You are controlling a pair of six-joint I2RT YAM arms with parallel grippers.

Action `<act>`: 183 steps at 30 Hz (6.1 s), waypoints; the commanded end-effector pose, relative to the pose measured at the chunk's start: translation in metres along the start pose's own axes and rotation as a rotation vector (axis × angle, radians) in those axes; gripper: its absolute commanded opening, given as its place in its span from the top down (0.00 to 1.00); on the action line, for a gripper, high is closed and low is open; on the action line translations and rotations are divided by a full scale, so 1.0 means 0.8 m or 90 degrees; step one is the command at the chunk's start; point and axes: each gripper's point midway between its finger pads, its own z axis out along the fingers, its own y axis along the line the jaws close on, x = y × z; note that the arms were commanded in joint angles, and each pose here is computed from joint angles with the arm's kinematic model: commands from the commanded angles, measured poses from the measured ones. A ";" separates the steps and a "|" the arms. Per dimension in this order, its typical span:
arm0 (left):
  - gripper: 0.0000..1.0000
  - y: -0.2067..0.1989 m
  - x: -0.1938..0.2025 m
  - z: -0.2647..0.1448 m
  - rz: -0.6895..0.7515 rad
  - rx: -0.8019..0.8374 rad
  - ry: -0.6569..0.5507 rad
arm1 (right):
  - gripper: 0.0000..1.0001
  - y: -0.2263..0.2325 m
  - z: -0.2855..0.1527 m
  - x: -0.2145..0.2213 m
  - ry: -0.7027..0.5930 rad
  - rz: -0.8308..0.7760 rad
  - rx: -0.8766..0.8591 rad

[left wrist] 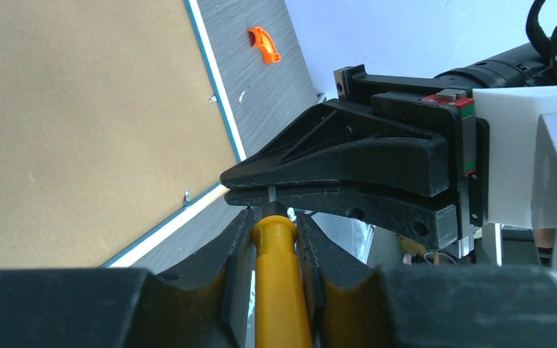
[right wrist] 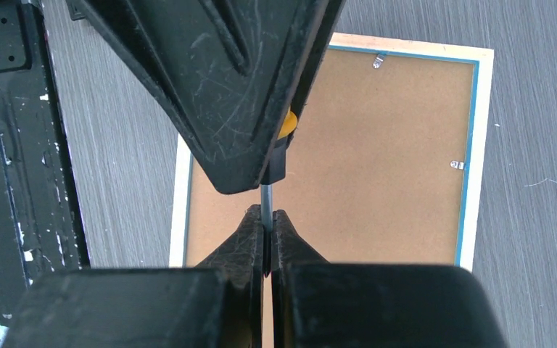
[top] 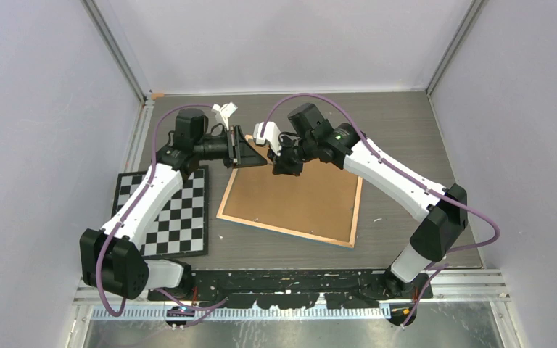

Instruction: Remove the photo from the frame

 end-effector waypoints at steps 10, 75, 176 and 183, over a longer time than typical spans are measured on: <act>1.00 -0.004 -0.009 -0.016 0.030 -0.022 -0.041 | 0.40 -0.019 -0.026 -0.014 -0.043 0.042 0.079; 1.00 0.329 -0.071 -0.039 -0.144 -0.408 -0.325 | 1.00 -0.289 0.085 0.331 0.337 0.537 0.322; 1.00 0.261 -0.219 0.128 0.359 -0.286 -0.025 | 0.99 -0.288 0.127 0.241 0.099 0.728 0.157; 1.00 0.275 -0.215 0.131 0.369 -0.306 0.024 | 0.99 -0.281 0.128 0.241 0.103 0.735 0.144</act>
